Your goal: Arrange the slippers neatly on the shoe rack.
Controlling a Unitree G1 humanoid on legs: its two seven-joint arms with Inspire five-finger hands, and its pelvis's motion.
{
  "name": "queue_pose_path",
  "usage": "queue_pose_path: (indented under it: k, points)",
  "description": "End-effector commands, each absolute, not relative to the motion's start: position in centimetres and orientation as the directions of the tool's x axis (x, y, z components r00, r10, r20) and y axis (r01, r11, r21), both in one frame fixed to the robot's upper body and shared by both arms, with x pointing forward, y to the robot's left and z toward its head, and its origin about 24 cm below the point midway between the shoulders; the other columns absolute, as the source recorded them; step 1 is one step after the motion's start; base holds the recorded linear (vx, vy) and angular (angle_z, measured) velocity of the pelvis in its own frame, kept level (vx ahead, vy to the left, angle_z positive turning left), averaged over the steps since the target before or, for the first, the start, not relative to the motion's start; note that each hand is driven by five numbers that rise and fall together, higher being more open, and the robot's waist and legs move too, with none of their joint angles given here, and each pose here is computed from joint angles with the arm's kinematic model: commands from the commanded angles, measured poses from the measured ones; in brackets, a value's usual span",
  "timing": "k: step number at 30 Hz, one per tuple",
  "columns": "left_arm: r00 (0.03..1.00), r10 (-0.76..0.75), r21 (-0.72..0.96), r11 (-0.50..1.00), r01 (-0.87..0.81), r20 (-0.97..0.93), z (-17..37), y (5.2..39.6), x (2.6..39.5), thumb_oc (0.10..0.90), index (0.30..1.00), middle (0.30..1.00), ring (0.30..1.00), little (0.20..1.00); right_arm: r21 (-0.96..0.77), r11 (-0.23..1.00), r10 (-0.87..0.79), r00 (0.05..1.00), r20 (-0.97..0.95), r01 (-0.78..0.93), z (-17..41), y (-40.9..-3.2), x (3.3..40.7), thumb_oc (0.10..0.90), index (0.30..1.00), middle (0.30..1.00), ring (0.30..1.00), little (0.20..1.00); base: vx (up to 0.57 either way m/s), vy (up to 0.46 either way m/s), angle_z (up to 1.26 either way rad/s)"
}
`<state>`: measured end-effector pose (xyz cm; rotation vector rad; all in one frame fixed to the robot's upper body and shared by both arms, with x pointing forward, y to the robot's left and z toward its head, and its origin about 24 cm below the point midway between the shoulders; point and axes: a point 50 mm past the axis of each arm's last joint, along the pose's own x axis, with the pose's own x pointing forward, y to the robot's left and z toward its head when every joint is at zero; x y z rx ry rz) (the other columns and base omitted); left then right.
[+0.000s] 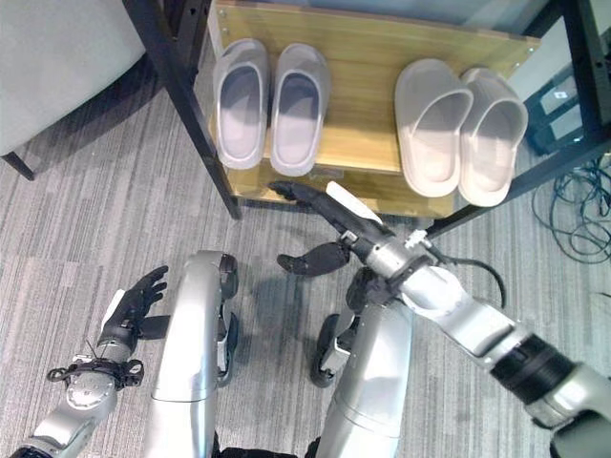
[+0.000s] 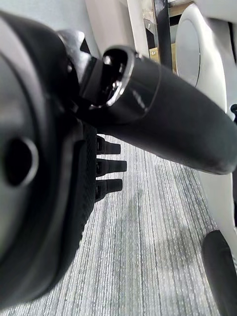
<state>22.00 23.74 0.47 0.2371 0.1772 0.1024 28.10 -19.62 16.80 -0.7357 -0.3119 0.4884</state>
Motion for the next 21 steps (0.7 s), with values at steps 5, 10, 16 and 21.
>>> queue_pose_path:
  k: [5, 10, 16, 21]
  points:
    - [0.99, 0.141, 0.165, 0.976, -0.142, 0.019, 3.1, 23.0, 22.2, 0.8, 0.9, 0.9, 0.9, 0.9, -0.762, 0.644, 0.487, 0.805, 0.34, -0.068, 21.5, -21.1, 27.1, 0.8, 0.9, 0.9, 0.9, 0.9, 0.02, -0.056, 0.02]
    - [0.973, 0.217, 0.134, 0.965, -0.226, 0.073, 4.1, 24.1, 23.2, 0.8, 0.9, 0.9, 0.9, 0.9, -0.735, 0.668, 0.335, 0.834, 0.438, 0.117, 21.2, -23.1, 27.5, 0.8, 0.9, 0.9, 0.9, 0.9, -0.02, -0.047, -0.06]
    - [0.948, 0.229, 0.117, 0.959, -0.258, 0.221, 7.7, 24.0, 27.0, 0.8, 0.9, 0.9, 0.9, 0.9, -0.712, 0.63, 0.162, 0.845, 0.509, 0.308, 21.1, -25.5, 28.7, 0.8, 0.9, 0.9, 0.9, 0.9, -0.15, -0.009, -0.02]
    - [0.934, 0.184, 0.132, 0.963, -0.233, 0.306, 10.1, 23.3, 28.8, 0.8, 0.9, 0.9, 0.9, 0.9, -0.705, 0.644, 0.076, 0.892, 0.445, 0.297, 18.0, -26.0, 29.9, 0.8, 0.9, 0.9, 0.9, 0.9, -0.1, -0.026, 0.22]
